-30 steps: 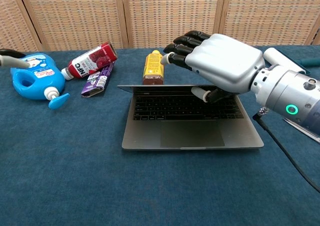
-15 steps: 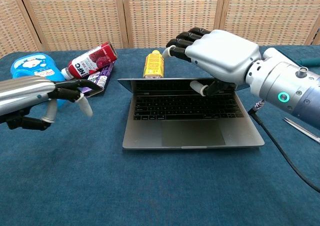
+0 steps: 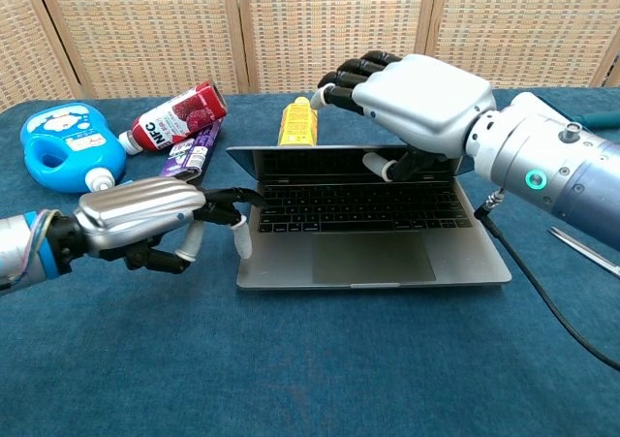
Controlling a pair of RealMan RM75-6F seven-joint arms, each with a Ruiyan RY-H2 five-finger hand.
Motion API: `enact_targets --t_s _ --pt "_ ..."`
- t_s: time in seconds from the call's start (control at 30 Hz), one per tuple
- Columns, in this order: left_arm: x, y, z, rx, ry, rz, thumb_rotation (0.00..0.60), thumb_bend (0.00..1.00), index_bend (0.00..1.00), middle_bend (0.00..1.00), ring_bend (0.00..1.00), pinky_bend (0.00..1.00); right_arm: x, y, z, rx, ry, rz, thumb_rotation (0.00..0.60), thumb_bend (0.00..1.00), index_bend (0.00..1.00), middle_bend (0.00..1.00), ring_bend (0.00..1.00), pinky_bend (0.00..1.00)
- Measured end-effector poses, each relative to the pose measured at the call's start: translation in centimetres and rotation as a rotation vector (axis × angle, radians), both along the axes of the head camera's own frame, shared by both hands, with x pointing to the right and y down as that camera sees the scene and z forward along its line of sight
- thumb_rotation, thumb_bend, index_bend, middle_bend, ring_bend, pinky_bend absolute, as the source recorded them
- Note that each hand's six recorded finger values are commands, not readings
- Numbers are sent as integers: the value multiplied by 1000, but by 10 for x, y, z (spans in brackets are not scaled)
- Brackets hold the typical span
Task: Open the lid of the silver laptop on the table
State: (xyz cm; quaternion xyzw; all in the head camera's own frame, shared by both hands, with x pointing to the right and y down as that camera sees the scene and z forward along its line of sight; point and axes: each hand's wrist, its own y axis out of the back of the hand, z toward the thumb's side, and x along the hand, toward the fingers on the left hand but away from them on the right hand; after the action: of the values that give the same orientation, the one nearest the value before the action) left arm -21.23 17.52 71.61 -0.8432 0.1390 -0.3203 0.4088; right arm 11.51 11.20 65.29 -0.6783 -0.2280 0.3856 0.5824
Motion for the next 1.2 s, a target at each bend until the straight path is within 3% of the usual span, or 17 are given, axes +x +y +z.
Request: enact_targets --t_s 0.6,1.2 --pt "34 7 19 -16 -21 19 600 1000 379 115 257 272 -1 -19 -1 42 13 8 600 616 174 158 54 61" --pt "32 8 24 -25 -36 11 600 1000 377 115 257 272 39 -85 -8 80 84 179 600 612 174 157 55 61"
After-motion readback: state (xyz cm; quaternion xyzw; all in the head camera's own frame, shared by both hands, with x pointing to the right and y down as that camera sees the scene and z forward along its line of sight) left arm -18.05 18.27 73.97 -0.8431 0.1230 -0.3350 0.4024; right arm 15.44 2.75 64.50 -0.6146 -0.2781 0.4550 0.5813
